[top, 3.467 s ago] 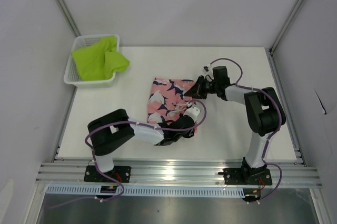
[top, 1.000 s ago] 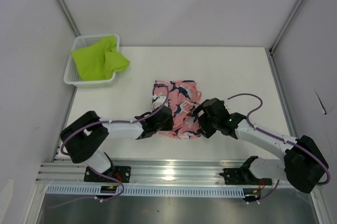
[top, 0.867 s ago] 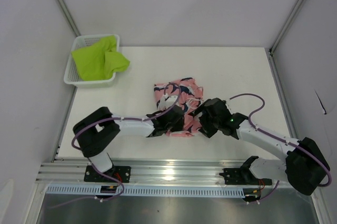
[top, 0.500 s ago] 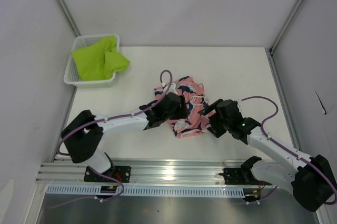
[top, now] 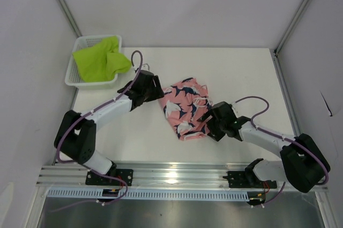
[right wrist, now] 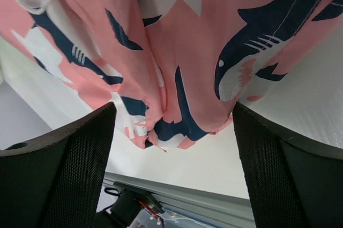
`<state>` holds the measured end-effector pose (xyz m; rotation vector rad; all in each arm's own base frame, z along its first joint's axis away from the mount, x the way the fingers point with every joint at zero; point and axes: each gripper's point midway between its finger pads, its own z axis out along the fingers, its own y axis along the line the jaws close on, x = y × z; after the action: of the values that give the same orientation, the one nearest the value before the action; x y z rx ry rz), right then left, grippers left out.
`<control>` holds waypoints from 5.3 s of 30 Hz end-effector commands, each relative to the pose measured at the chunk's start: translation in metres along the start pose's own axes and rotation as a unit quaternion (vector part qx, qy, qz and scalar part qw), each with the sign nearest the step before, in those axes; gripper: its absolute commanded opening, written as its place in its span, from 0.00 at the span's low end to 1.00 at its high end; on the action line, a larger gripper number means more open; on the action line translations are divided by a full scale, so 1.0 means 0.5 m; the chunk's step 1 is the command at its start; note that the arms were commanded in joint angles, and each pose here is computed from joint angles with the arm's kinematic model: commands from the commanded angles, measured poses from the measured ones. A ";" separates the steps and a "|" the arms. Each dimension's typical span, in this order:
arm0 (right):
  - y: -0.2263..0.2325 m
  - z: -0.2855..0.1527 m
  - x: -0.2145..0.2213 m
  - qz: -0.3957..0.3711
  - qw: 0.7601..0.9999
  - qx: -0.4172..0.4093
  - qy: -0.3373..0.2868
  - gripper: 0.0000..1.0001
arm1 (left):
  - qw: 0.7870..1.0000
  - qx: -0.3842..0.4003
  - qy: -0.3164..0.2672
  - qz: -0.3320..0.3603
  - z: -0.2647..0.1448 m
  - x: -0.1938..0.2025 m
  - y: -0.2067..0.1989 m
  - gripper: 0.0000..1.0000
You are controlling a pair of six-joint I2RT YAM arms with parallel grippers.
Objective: Fold and stack the shorts
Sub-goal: Fold the shorts, then neatly place the folded shorts to the corner
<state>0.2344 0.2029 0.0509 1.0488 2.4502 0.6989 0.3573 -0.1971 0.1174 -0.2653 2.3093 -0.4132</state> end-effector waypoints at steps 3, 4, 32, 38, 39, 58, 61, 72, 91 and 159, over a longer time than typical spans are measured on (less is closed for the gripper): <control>0.034 0.033 -0.001 -0.008 1.000 -0.010 -0.012 0.90 | 1.000 0.002 0.007 0.029 0.062 -0.044 -0.003 0.68; 0.037 0.037 0.000 -0.012 1.000 -0.010 -0.011 0.89 | 0.999 0.004 0.014 0.036 0.086 -0.041 -0.006 0.68; 0.066 0.105 -0.232 -0.186 0.982 0.020 -0.036 0.00 | 0.998 0.028 0.060 0.009 0.223 0.048 -0.003 0.14; 0.067 0.114 -0.274 -0.173 0.984 0.018 -0.045 0.00 | 0.998 0.032 0.049 -0.024 0.179 0.077 0.010 0.00; 0.063 0.119 -0.280 -0.172 0.984 0.021 -0.044 0.00 | 0.998 0.036 0.043 -0.029 0.167 0.077 0.008 0.00; 0.121 0.097 -0.333 -0.252 0.967 -0.025 -0.039 0.86 | 0.998 0.063 0.015 -0.024 -0.090 0.153 0.057 0.99; 0.121 0.086 -0.318 -0.257 0.965 -0.042 -0.032 1.00 | 0.997 0.077 -0.002 -0.018 -0.090 0.084 0.047 0.99; 0.084 0.113 -0.274 -0.275 0.960 -0.053 0.005 1.00 | 0.993 0.095 0.061 -0.017 0.056 0.001 0.041 0.99; 0.077 0.144 -0.287 -0.327 0.944 0.040 -0.028 0.58 | 0.992 0.051 0.112 0.022 0.196 0.041 0.035 0.99; -0.367 -0.142 -0.672 0.013 0.909 0.329 -0.256 0.38 | 0.966 0.200 0.064 0.149 0.084 0.470 -0.619 0.66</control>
<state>0.2988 -0.1686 0.0367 1.2780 2.2630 -0.4430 0.2443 -0.5688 0.0314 0.3262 2.3080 -0.7514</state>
